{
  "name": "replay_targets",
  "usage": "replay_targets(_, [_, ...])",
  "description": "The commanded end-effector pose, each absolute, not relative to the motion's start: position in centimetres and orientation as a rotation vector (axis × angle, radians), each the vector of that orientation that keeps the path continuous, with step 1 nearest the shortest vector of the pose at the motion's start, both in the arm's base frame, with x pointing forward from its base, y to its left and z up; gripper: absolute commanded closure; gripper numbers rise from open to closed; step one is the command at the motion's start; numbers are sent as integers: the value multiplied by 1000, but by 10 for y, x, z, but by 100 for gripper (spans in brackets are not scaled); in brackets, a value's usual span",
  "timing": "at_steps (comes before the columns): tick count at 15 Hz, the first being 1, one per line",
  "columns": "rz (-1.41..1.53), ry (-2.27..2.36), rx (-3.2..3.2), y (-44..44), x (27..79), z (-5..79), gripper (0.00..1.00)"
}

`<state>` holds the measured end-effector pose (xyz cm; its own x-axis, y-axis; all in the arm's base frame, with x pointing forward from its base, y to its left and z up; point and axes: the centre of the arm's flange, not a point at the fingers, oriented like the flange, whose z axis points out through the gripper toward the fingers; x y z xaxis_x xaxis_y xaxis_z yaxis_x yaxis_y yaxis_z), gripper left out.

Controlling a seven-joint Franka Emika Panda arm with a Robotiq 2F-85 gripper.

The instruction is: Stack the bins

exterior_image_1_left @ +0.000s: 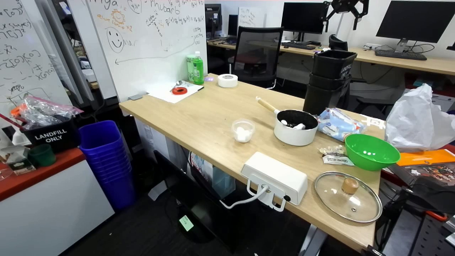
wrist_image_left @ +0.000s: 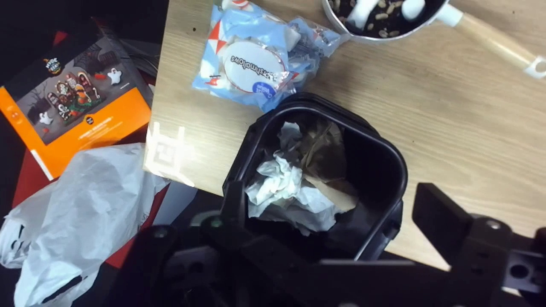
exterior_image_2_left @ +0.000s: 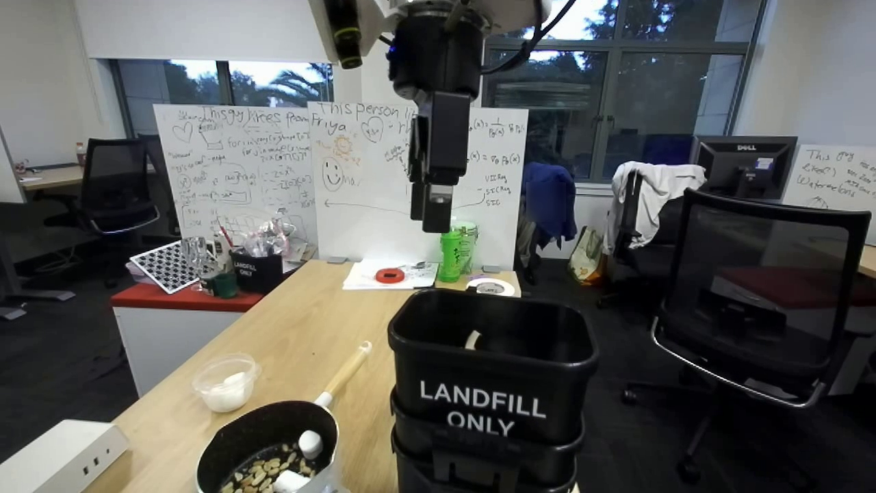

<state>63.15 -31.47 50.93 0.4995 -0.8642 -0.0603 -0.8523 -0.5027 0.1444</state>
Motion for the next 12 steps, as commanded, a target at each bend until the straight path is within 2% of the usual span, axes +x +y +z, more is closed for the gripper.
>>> replay_targets(1, [-222,-1239,2738,-287,586,499,0])
replay_targets(9, [-372,-601,2758,-288,566,473,0])
replay_targets(10, [-397,-737,2745,-292,586,481,0])
replay_targets(12, [-405,-663,2749,-294,583,474,0])
